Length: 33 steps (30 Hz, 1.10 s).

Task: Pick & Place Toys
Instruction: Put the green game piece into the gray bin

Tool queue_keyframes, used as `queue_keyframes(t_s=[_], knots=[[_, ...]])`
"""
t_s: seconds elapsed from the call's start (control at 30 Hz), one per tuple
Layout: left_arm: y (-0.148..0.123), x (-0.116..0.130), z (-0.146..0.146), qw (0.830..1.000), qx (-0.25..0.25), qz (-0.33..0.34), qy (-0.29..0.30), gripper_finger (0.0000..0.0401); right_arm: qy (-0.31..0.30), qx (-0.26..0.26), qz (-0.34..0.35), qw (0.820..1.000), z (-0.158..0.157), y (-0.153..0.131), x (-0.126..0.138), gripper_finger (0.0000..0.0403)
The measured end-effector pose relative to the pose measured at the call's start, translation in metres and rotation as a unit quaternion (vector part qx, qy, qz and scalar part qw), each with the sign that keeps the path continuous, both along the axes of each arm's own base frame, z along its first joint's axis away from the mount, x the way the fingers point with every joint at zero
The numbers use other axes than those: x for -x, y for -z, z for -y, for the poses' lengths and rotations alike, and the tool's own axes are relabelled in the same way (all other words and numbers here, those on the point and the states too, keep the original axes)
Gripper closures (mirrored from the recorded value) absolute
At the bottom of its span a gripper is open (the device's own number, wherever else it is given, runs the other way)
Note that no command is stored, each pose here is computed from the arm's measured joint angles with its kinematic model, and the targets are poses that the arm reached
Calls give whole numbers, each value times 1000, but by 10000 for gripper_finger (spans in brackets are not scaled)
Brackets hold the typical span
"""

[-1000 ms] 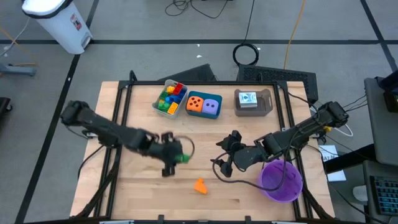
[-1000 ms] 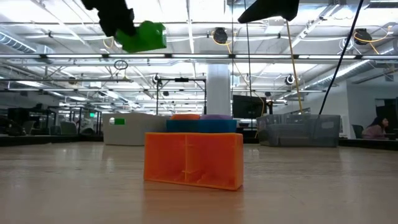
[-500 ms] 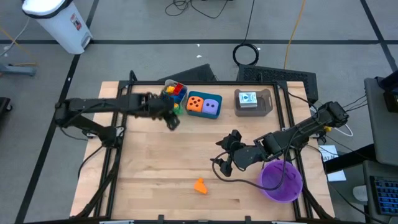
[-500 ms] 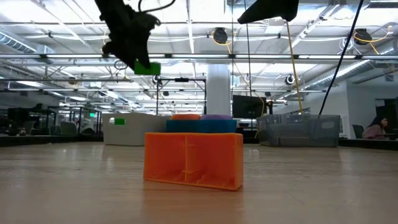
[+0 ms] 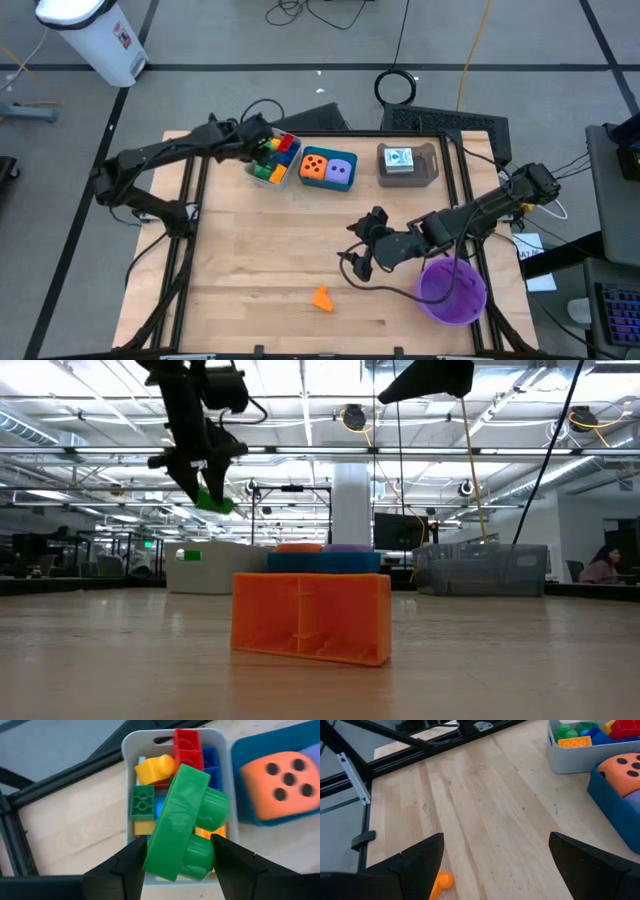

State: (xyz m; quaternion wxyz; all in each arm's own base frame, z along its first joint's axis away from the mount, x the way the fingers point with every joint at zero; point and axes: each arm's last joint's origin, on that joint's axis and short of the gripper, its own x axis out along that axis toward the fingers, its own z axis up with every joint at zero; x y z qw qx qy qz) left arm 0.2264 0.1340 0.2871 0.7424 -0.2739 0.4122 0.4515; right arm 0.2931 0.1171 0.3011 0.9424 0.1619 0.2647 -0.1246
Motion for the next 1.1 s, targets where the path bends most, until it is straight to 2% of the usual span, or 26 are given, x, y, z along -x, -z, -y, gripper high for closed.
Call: queue_keyframes(t_s=[0.17, 0.4, 0.7, 1.1], knots=[[16, -8, -11, 1000, 13, -20, -18, 205, 10, 0, 0, 1000, 6, 0, -2, 51], [35, -20, -21, 998, 4, -54, -38, 195, 20, -1, -1, 1000, 12, 0, -5, 51], [62, -26, -35, 994, 35, -87, -62, 194, 20, -1, -1, 1000, 13, 0, -5, 51], [67, -24, -42, 992, 45, -89, -81, 166, 20, 1, -2, 1000, 13, 0, -5, 51]])
